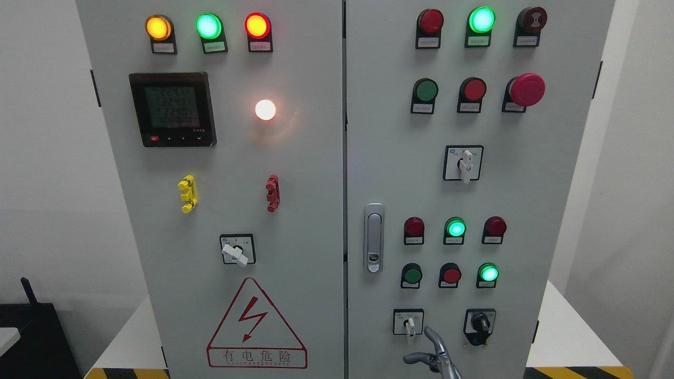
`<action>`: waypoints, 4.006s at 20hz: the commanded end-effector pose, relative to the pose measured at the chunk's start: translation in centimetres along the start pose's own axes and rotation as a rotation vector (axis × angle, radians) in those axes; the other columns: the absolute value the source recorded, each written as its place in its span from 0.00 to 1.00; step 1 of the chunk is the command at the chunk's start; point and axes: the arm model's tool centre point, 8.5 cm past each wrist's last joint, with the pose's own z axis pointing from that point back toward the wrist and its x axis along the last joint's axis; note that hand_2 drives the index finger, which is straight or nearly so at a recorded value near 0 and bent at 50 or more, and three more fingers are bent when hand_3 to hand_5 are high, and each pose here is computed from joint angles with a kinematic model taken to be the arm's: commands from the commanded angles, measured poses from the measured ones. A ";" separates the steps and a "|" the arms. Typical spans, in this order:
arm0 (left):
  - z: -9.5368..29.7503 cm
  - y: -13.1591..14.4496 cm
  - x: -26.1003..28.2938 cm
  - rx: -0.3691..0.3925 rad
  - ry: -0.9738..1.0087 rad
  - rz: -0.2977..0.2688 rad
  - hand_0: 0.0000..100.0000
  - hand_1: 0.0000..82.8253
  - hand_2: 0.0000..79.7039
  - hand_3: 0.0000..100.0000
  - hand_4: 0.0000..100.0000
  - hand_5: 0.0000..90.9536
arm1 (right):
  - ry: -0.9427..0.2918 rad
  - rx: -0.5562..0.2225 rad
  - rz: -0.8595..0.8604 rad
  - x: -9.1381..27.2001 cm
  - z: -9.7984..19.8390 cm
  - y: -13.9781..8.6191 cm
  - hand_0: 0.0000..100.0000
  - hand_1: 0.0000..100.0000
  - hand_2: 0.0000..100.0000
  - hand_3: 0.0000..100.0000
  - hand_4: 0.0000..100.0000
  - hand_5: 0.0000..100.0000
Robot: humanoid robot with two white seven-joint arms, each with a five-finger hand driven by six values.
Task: Release door handle
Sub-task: 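Raise the right hand toward the silver lever door handle, then position the right hand just below the silver handle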
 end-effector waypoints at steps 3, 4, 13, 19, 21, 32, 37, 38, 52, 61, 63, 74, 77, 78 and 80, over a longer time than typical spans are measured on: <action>0.1 0.1 -0.6 0.004 0.017 0.013 0.12 0.47 0.00 0.00 0.00 0.00 | -0.103 0.054 0.292 -0.4 -1.8 3.5 0.30 0.34 0.00 0.99 0.92 0.99; 0.1 0.1 -0.6 0.004 0.017 0.013 0.12 0.47 0.00 0.00 0.00 0.00 | -0.112 0.063 0.325 -0.6 -2.0 3.9 0.29 0.33 0.00 1.00 0.98 0.99; 0.1 0.1 -0.5 0.004 0.015 0.013 0.12 0.47 0.00 0.00 0.00 0.00 | -0.081 0.036 0.522 -1.5 -4.9 4.5 0.29 0.30 0.00 1.00 0.95 1.00; 0.1 0.1 -0.6 0.004 0.017 0.013 0.12 0.47 0.00 0.00 0.00 0.00 | -0.075 0.024 0.598 -2.0 -6.1 4.4 0.30 0.29 0.00 1.00 0.93 1.00; 0.1 0.1 -0.6 0.004 0.015 0.013 0.12 0.47 0.00 0.00 0.00 0.00 | -0.072 0.026 0.606 -2.2 -6.3 4.4 0.31 0.29 0.00 1.00 0.93 1.00; 0.1 0.1 -0.5 0.004 0.015 0.013 0.12 0.47 0.00 0.00 0.00 0.00 | -0.073 -0.010 0.657 -2.7 -8.6 3.4 0.32 0.29 0.00 1.00 0.93 1.00; 0.1 0.1 -0.5 0.004 0.014 0.013 0.12 0.47 0.00 0.00 0.00 0.00 | -0.070 0.005 0.661 -2.8 -9.0 3.5 0.33 0.29 0.00 1.00 0.93 1.00; 0.1 0.1 -0.6 0.004 0.017 0.013 0.12 0.47 0.00 0.00 0.00 0.00 | -0.069 0.010 0.663 -3.0 -9.0 3.6 0.33 0.29 0.00 1.00 0.93 1.00; 0.1 0.1 -0.6 0.004 0.017 0.013 0.12 0.47 0.00 0.00 0.00 0.00 | -0.075 -0.008 0.665 -2.8 -9.9 3.1 0.34 0.29 0.00 1.00 0.93 1.00; 0.1 0.1 -0.5 0.004 0.015 0.013 0.12 0.47 0.00 0.00 0.00 0.00 | -0.076 -0.003 0.665 -2.8 -9.9 3.2 0.34 0.29 0.00 1.00 0.94 1.00; 0.1 0.1 -0.5 0.004 0.014 0.013 0.12 0.47 0.00 0.00 0.00 0.00 | -0.078 -0.006 0.667 -2.7 -9.9 3.2 0.34 0.29 0.00 1.00 0.94 1.00; 0.1 0.1 -0.5 0.004 0.015 0.013 0.12 0.47 0.00 0.00 0.00 0.00 | -0.087 -0.010 0.660 -2.4 -9.9 3.2 0.34 0.29 0.00 1.00 0.94 1.00; 0.1 0.1 -0.6 0.004 0.017 0.013 0.12 0.47 0.00 0.00 0.00 0.00 | -0.086 -0.007 0.658 -2.3 -9.8 3.3 0.34 0.29 0.00 1.00 0.94 1.00; 0.1 0.1 -0.6 0.004 0.017 0.013 0.12 0.47 0.00 0.00 0.00 0.00 | -0.086 -0.009 0.655 -2.3 -9.9 3.3 0.34 0.29 0.00 1.00 0.94 1.00; 0.1 0.1 -0.5 0.004 0.015 0.013 0.12 0.47 0.00 0.00 0.00 0.00 | -0.086 -0.009 0.655 -2.3 -9.9 3.3 0.34 0.28 0.00 1.00 0.94 1.00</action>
